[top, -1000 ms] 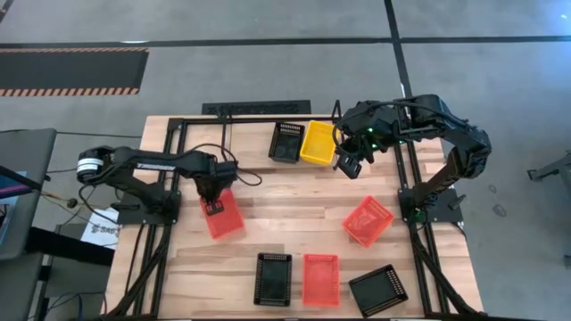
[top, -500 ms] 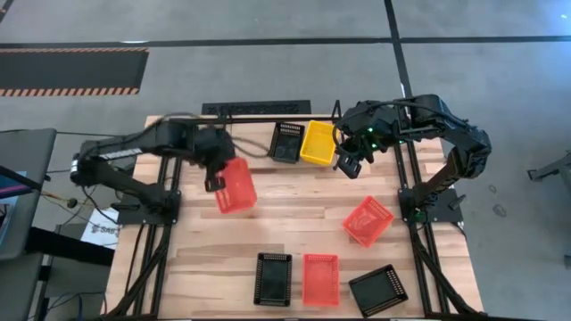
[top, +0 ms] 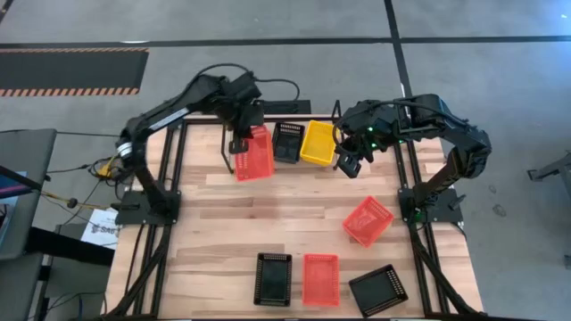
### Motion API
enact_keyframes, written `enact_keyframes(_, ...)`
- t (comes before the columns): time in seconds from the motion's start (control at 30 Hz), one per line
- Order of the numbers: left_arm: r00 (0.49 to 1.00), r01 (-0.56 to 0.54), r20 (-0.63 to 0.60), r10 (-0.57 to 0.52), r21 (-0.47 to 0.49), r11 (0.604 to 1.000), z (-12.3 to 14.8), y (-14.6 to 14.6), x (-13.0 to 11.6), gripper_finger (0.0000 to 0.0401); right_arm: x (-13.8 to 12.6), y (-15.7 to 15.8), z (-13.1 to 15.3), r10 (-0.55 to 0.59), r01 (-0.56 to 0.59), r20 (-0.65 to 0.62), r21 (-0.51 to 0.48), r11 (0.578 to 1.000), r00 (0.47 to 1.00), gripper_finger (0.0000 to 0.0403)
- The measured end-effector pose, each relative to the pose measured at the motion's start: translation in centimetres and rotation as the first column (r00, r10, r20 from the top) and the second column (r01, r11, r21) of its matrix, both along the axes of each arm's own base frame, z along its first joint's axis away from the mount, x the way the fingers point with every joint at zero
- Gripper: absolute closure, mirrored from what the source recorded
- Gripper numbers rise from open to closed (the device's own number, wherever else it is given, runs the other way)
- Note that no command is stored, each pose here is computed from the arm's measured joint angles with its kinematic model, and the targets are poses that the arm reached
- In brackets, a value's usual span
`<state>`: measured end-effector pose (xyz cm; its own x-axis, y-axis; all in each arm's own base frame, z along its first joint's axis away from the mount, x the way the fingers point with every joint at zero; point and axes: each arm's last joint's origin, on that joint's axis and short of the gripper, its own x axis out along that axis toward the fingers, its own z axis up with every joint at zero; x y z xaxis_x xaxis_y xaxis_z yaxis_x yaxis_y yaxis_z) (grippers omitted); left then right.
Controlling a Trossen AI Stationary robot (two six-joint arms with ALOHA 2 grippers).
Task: Stack baskets on shelf by color
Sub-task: Put the left orange basket on the shelf
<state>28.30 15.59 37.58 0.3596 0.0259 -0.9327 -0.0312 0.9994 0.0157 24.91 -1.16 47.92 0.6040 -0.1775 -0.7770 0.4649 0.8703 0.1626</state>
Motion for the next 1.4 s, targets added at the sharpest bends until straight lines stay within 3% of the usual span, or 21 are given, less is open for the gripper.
enact_keyframes(0.27,0.974,-0.077,-0.216,0.068,-0.031,0.997,-5.7,4.9,1.3,0.0401,0.0,0.1,0.0,0.001,-0.001,-0.001,-0.001,1.000,1.000,0.0330)
enact_keyframes(0.6,0.916,-0.019,-0.397,0.056,0.096,0.995,-9.8,7.4,2.7,0.0401,-0.1,0.1,0.0,0.001,-0.001,-0.007,-0.002,1.000,1.000,0.0330)
enact_keyframes(1.03,0.932,-0.030,-0.357,0.060,0.089,0.996,-11.5,9.7,2.9,0.0401,-0.1,0.0,-0.1,-0.001,0.001,-0.009,-0.005,1.000,1.000,0.0330)
enact_keyframes(1.4,0.913,-0.041,-0.405,0.043,0.014,0.999,-14.4,11.0,3.1,0.0401,-0.1,0.0,0.0,-0.001,0.001,-0.008,-0.005,1.000,1.000,0.0330)
